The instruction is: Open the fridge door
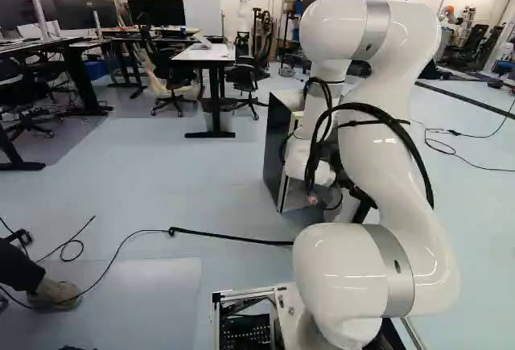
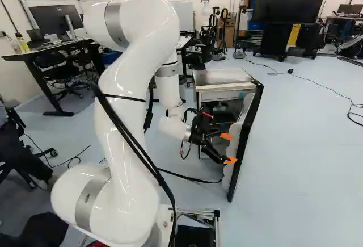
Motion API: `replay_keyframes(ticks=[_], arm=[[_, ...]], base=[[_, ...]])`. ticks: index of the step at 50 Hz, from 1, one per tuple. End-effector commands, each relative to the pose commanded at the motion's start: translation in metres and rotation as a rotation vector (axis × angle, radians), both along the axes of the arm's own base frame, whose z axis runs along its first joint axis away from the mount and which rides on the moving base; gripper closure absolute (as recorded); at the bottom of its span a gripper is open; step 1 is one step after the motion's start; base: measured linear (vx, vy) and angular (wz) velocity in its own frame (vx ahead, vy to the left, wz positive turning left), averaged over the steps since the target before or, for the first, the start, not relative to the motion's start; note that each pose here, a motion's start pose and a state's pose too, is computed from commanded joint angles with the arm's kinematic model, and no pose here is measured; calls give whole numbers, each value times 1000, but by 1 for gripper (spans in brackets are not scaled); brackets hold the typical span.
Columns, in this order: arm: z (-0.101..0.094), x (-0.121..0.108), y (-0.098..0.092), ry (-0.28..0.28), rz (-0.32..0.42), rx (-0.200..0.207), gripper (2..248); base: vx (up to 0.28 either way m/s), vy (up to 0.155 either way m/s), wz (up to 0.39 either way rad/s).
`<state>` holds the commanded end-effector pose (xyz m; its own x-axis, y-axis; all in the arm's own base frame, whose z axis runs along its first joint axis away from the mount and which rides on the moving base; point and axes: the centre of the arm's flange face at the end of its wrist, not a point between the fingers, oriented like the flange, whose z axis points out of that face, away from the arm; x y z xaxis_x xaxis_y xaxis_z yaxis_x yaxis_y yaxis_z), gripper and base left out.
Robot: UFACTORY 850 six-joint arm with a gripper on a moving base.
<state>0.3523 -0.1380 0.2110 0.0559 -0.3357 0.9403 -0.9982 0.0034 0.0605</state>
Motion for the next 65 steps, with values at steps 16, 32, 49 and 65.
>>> replay_keyframes(ticks=[16, 32, 49, 65], arm=[[7, 0, -2, 0, 5, -81, 3], [26, -1, -2, -35, 3, -98, 3], [50, -3, -2, -87, 0, -106, 3], [71, -5, -2, -135, -3, -114, 3]], base=[[0, 0, 0], [0, 0, 0], [0, 0, 0], [0, 0, 0]])
